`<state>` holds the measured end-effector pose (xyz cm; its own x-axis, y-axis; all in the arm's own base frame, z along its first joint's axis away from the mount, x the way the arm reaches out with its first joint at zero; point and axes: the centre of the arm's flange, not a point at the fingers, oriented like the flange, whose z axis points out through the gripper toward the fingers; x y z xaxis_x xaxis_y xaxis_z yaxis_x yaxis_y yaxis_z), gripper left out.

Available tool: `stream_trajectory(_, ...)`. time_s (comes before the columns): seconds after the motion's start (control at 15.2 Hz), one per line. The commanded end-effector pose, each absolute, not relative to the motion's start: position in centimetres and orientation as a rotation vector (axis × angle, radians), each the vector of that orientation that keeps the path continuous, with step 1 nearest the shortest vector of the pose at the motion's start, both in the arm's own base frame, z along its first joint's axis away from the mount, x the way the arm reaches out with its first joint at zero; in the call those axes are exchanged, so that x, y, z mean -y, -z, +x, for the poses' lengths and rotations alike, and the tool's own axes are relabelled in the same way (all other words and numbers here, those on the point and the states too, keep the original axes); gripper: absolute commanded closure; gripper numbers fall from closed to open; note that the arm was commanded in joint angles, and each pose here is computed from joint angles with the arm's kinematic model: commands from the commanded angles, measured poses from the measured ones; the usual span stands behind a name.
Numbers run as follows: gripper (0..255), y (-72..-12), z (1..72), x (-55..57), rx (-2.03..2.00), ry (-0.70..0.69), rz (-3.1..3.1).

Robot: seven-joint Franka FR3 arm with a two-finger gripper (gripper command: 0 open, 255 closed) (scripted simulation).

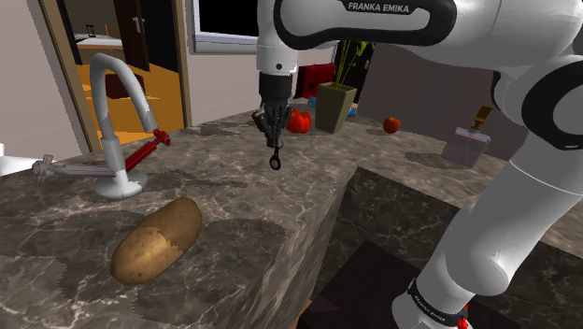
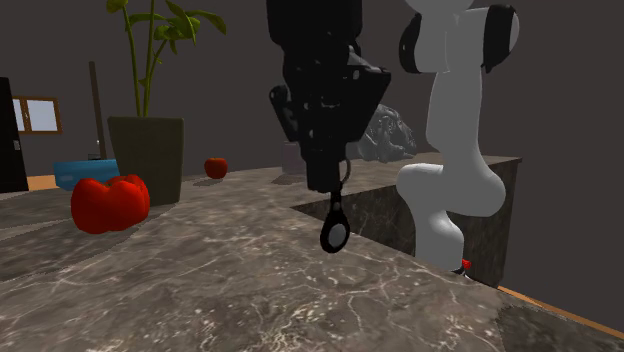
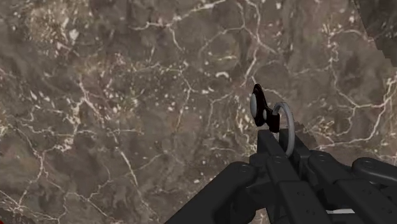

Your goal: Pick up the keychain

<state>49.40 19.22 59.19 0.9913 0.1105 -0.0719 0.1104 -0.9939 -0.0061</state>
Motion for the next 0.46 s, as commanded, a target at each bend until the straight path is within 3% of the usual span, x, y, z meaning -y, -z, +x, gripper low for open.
stream_trajectory(0.0, 255, -60.2, 49.3, -19.2, 0.174, -0.114, -3.133)
stream_trajectory(0.4, 255, -62.4, 49.3, -19.2, 0.174, -0.114, -3.133)
